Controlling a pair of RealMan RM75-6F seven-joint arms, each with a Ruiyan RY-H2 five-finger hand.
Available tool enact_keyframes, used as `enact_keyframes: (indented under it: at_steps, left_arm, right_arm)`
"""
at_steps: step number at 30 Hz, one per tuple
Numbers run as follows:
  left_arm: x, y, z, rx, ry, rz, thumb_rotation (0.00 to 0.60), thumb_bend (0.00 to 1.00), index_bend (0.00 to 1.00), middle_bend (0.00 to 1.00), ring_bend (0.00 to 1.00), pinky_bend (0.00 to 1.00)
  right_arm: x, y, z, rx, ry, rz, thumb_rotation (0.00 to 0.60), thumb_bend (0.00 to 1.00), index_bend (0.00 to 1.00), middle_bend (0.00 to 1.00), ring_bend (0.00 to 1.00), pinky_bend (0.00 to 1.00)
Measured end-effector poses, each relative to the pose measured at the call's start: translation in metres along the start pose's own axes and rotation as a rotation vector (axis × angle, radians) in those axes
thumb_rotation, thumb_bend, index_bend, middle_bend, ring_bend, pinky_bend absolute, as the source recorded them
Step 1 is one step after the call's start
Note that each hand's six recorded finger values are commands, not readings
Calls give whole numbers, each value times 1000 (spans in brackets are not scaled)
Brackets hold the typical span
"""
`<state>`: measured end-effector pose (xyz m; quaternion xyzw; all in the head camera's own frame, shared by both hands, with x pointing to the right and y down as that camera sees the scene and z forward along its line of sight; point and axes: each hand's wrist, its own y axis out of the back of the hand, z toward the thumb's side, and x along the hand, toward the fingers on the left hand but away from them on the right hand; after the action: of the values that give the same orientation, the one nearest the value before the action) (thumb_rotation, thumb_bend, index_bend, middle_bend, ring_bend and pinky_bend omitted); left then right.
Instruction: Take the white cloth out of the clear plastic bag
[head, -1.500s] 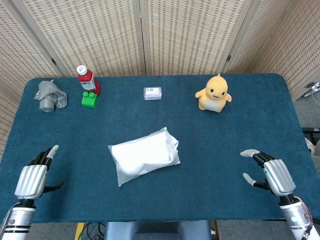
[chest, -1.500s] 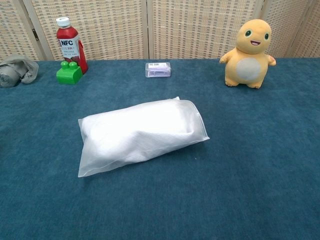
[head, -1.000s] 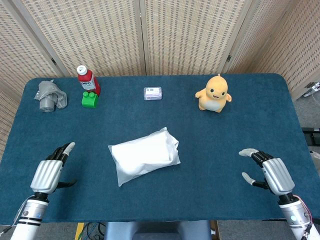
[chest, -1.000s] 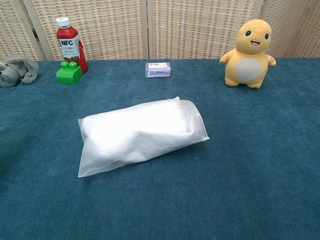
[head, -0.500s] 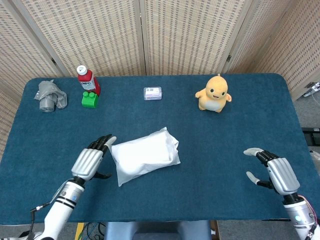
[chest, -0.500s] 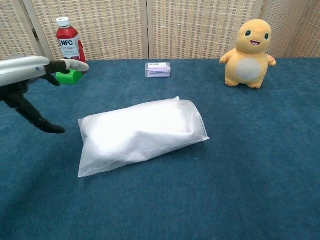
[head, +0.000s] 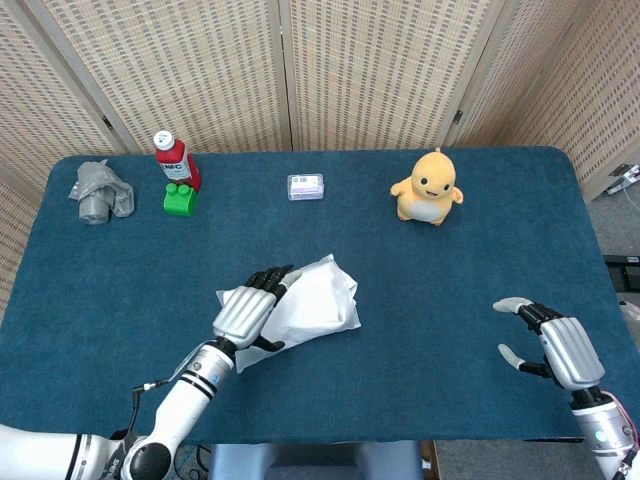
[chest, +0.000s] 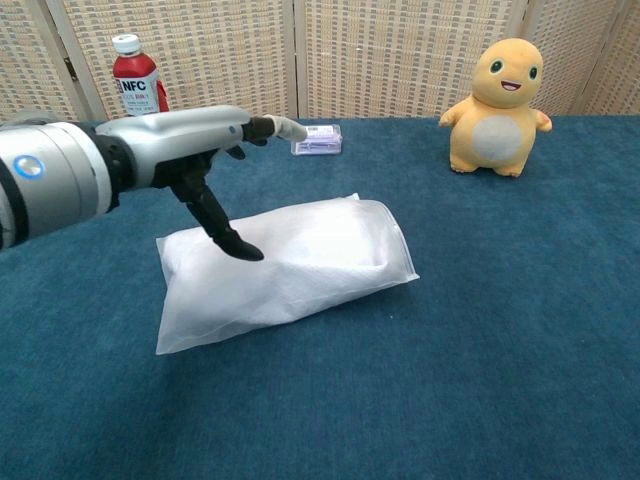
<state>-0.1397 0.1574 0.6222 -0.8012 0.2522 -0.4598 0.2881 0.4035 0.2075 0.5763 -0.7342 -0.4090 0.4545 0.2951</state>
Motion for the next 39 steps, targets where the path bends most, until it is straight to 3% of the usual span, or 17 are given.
enact_keyframes:
  at_steps: [7,15,27,39]
  left_arm:
    - [7,-17,16,35,-23,-33,600,0,0,0,0,45]
    - [20,-33,14,130,4,-37,600,0,0,0,0,8]
    - [33,-56,-13,202,102,-72,600,0,0,0,0,0]
    - [26,-46,-56,258,196,-45,600,0,0,0,0,0]
  right_arm:
    - [-1,-3,0,-3,4,5,600,245,317,309,328,496]
    - [-1,-4,2,-1,7,9,600,244,317,309,328,496]
    - [-1,-5,1,-5,3,11,600,245,317,309,328,496]
    - [-4,-9,3,-6,9,22,600,245,317,309,328,496]
